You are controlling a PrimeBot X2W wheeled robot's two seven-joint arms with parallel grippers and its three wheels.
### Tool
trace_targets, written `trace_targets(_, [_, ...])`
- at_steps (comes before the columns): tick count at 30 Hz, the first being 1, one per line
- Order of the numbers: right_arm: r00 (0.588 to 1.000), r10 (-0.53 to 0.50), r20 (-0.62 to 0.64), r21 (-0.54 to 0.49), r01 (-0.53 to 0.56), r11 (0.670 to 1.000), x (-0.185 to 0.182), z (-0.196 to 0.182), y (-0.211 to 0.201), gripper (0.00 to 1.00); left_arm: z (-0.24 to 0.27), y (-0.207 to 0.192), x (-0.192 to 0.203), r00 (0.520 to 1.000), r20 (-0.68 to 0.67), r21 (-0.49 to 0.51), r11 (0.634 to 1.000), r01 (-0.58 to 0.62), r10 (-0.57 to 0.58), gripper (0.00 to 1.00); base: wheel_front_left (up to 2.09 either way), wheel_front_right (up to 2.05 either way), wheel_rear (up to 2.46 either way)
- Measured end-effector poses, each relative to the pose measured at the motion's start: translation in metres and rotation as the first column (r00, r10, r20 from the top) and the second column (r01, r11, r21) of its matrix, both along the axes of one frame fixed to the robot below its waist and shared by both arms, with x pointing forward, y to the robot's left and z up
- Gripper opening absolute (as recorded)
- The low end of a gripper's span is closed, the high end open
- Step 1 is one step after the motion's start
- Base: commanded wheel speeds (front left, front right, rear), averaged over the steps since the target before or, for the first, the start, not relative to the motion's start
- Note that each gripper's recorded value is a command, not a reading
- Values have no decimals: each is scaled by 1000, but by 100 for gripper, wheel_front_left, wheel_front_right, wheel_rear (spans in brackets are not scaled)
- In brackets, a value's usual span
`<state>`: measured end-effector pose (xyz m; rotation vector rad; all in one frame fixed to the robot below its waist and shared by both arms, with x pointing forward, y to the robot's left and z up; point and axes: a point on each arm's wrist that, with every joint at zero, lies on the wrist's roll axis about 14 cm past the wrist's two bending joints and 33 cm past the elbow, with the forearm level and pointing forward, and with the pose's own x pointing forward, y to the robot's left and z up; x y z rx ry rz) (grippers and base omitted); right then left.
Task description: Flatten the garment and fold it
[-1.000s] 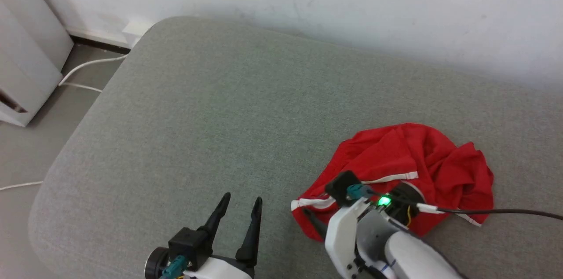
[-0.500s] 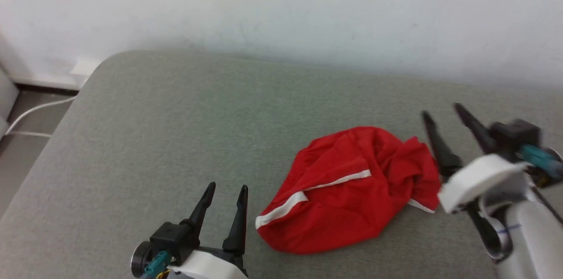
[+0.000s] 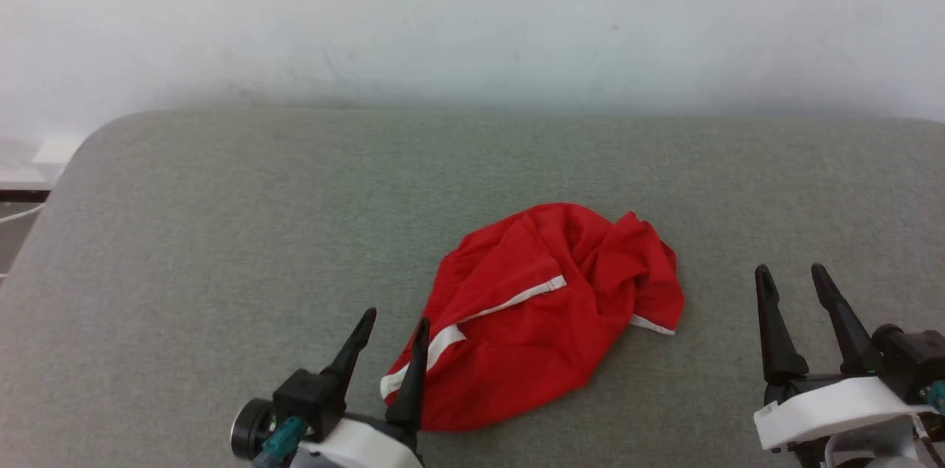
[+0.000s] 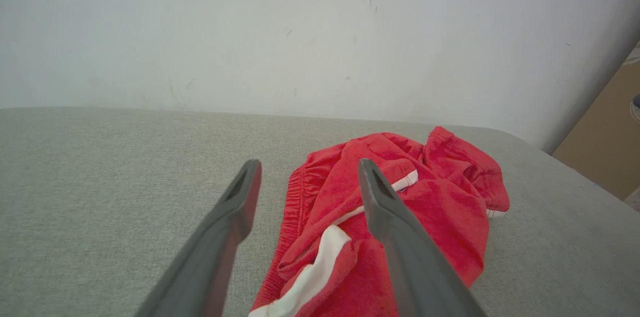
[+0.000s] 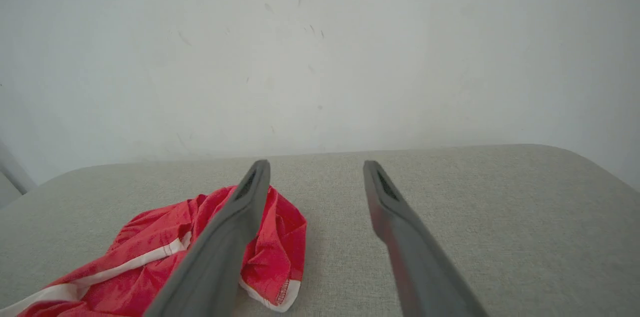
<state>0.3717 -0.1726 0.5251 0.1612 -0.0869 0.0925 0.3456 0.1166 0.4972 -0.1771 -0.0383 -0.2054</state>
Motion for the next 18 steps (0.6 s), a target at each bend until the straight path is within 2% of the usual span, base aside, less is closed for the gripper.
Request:
trace_targets(4, [999,-41,-2,-10,41,999,-2,0,-13,100,2,-25,15,994,17,67,992,103,-104,100,0,0,0])
trace_targets(6, [998,-62,-19,-18,62,998,-3,-3,-21,100,-4,-42,23,984,-22,104,979,176,-175,100,0,0,0])
trace_targets(9, [995,-93,-46,-24,92,996,-4,-10,-31,100,-22,-66,36,950,-148,191,935,300,-275,100,0,0,0])
trace_targets(18, [977,-159,-143,-4,160,987,-10,-40,-53,100,-51,-99,69,852,-370,287,827,484,-370,100,0,0,0])
